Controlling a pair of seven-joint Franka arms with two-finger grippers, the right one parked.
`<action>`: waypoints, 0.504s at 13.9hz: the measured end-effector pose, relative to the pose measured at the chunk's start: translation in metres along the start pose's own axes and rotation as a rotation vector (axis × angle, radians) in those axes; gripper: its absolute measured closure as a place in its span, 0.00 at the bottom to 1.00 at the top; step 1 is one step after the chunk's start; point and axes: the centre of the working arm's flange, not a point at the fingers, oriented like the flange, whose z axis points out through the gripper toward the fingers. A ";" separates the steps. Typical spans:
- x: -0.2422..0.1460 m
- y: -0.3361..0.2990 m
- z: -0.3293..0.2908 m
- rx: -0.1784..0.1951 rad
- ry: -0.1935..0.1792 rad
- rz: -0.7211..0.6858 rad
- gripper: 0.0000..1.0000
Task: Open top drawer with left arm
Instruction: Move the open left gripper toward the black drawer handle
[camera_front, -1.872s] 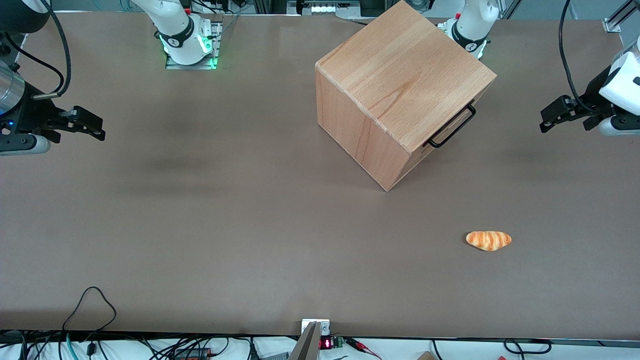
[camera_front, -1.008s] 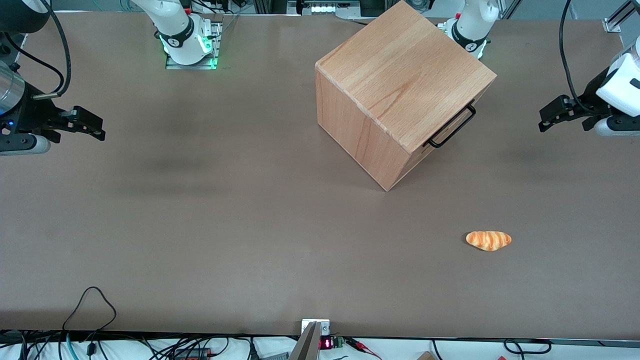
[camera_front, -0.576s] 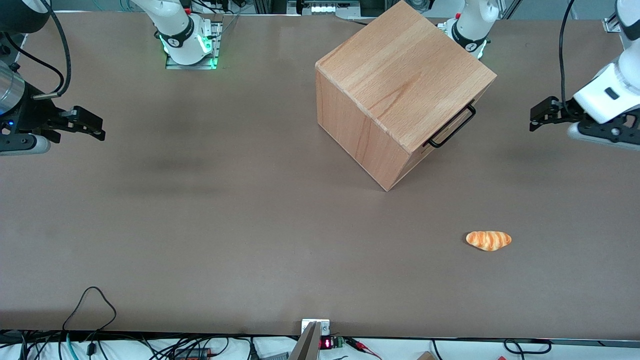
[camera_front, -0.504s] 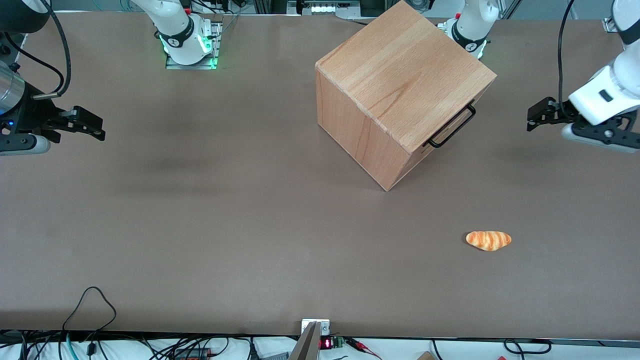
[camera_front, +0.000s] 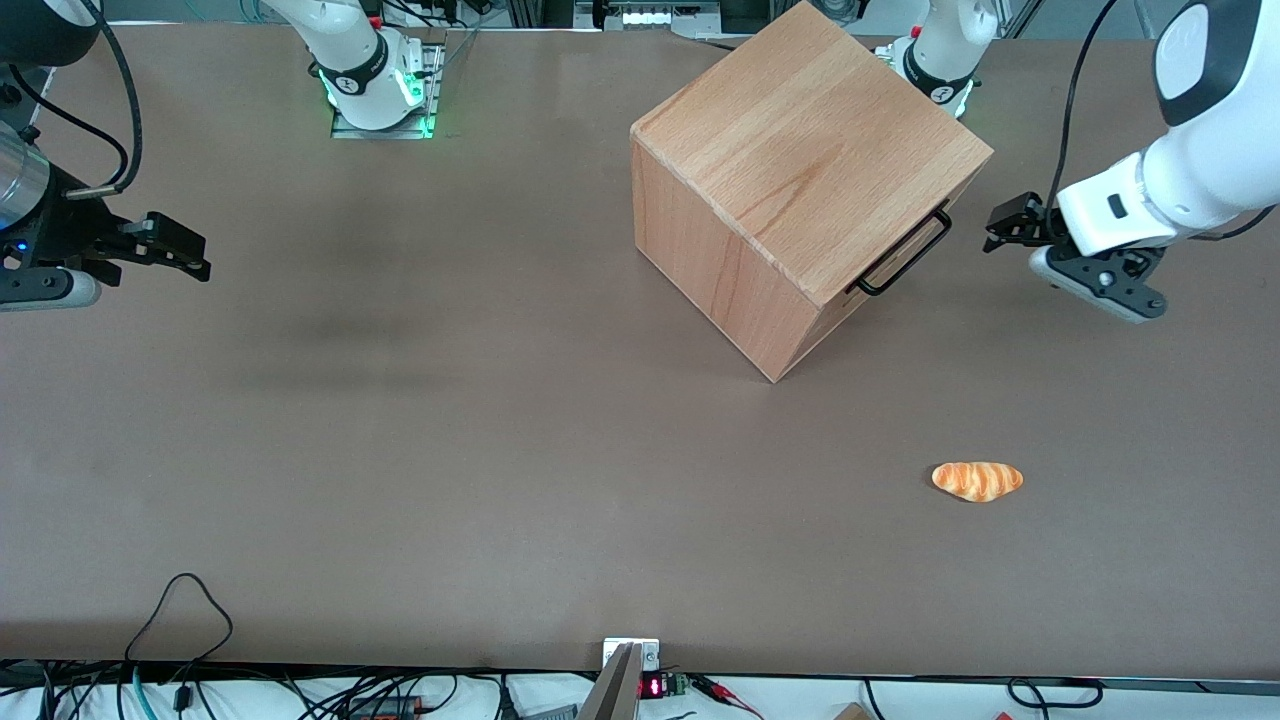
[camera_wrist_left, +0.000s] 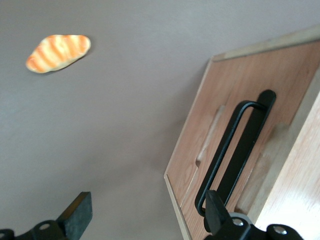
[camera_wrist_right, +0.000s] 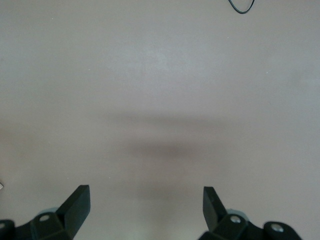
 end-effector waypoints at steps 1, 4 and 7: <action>0.001 0.000 0.005 -0.009 -0.005 0.013 0.00; 0.005 0.009 0.022 -0.021 -0.014 0.046 0.00; 0.010 0.016 0.042 -0.019 -0.017 0.094 0.00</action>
